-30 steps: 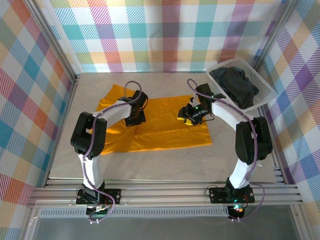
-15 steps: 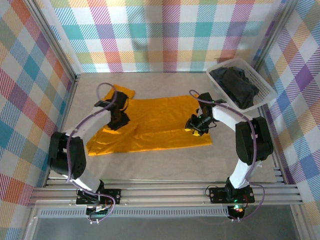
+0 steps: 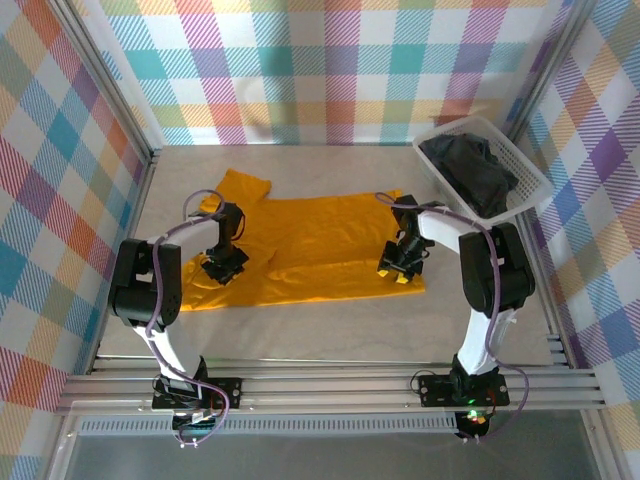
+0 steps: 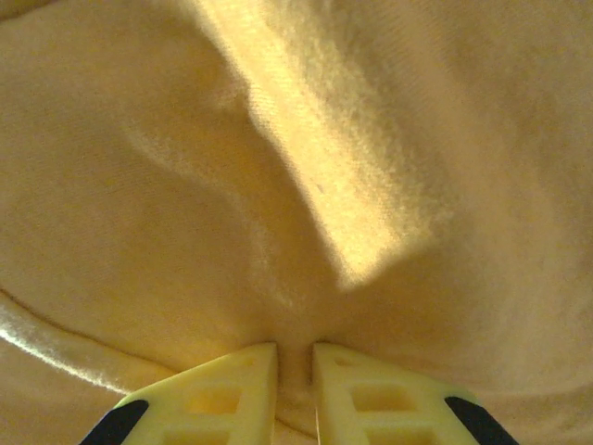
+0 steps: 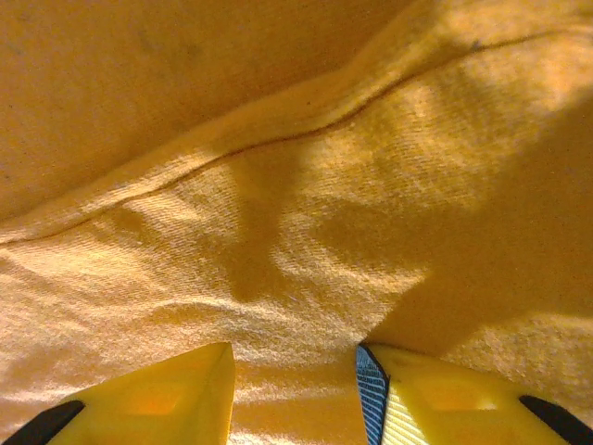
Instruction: Fold and stack the t-shirts
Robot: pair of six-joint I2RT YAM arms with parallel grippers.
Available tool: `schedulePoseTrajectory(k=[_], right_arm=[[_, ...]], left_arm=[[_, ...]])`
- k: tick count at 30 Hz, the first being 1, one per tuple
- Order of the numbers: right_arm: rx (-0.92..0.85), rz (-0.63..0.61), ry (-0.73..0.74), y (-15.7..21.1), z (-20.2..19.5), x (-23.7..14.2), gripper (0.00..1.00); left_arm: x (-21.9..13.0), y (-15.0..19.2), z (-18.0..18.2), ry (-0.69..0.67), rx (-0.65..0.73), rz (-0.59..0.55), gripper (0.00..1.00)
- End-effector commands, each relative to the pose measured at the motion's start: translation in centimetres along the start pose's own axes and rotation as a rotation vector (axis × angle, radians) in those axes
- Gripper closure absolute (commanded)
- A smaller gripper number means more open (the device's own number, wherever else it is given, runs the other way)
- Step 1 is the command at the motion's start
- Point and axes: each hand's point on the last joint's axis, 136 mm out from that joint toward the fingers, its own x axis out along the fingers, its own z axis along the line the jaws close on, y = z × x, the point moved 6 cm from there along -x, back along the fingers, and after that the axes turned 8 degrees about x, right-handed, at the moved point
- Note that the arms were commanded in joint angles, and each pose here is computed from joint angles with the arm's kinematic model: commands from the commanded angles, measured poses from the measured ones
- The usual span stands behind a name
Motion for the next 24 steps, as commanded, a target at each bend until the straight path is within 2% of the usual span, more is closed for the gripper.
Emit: schedulePoseTrajectory(k=[1, 9, 18, 24], right_arm=[[0.022, 0.064, 0.123, 2.2, -2.8, 0.6, 0.59], [0.023, 0.107, 0.128, 5.0, -3.9, 0.2, 0.58], [0.026, 0.184, 0.152, 8.3, -5.2, 0.8, 0.57], [0.043, 0.199, 0.13, 9.3, -5.6, 0.7, 0.57]], left_arm=[[1.2, 2.6, 2.6, -0.124, 0.022, 0.078, 0.8], [1.5, 5.1, 5.1, -0.147, 0.027, 0.111, 0.8], [1.7, 6.0, 5.1, -0.136, 0.067, 0.114, 0.8], [1.3, 7.8, 6.0, -0.147, 0.053, 0.118, 0.8]])
